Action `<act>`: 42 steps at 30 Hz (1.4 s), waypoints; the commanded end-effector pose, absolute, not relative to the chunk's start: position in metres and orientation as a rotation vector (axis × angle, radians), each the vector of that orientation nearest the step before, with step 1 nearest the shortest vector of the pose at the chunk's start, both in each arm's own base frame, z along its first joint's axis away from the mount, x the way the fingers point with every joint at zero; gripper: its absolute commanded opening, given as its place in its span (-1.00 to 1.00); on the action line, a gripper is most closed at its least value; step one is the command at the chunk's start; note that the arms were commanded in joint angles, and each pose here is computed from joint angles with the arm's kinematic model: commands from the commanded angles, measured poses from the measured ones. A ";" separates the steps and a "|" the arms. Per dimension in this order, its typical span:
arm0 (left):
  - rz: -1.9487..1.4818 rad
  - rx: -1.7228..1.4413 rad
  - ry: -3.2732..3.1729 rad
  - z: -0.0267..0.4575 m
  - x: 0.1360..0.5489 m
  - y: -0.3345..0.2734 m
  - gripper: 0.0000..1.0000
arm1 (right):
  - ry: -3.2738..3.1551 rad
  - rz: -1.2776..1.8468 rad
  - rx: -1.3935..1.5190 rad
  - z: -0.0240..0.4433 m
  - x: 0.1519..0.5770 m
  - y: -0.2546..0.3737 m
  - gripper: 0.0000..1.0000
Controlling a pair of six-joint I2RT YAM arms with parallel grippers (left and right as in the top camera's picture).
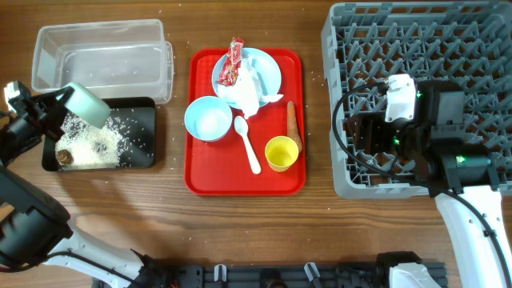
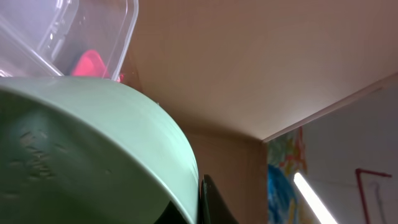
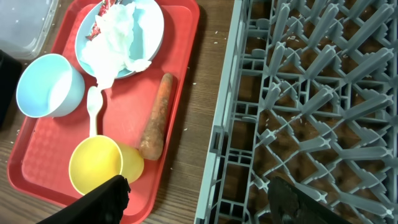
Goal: Sort waste into correct bins and load items into the dishwasher rack
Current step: 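Tilt the green bowl over the black tray to pour out the rice, then return the empty green bowl to the red tray with the left gripper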
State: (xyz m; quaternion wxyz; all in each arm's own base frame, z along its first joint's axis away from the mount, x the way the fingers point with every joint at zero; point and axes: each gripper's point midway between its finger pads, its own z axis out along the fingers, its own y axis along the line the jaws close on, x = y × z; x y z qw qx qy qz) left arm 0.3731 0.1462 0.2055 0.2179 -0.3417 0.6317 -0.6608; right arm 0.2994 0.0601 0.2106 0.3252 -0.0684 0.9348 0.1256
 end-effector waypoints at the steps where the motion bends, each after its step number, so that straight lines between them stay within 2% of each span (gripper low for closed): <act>1: -1.919 -1.039 1.685 0.214 0.374 0.151 -0.92 | 2.438 0.319 -0.183 0.216 0.303 0.060 0.50; 8: -1.920 -1.067 1.702 0.212 0.374 0.148 -0.92 | 2.438 0.319 -0.183 0.216 0.303 0.060 0.50; 13: -1.858 -0.977 1.795 0.212 0.374 0.129 -0.92 | 2.442 0.321 -0.181 0.215 0.302 0.060 0.49; 17: -1.659 -1.038 2.044 0.180 0.367 0.121 -0.92 | 2.442 0.321 -0.181 0.215 0.302 0.060 0.50; 21: -1.459 -0.762 2.230 0.205 0.367 0.079 -0.92 | 2.427 0.320 -0.181 0.218 0.305 0.060 0.50; 27: -0.788 -0.514 2.561 0.222 0.351 0.027 -0.92 | 2.427 0.320 -0.181 0.218 0.305 0.060 0.51; 30: -0.589 -0.344 2.643 0.230 0.340 -0.024 -0.92 | 2.425 0.321 -0.180 0.218 0.306 0.060 0.51; 33: -0.430 -0.201 2.746 0.214 0.328 -0.074 -0.92 | 2.427 0.320 -0.180 0.218 0.305 0.060 0.51; 37: -0.226 0.000 2.905 0.162 0.292 -0.134 -0.92 | 2.427 0.320 -0.181 0.217 0.305 0.060 0.52; 42: -0.025 0.193 2.965 0.103 0.250 -0.179 -0.92 | 2.432 0.321 -0.180 0.217 0.304 0.060 0.54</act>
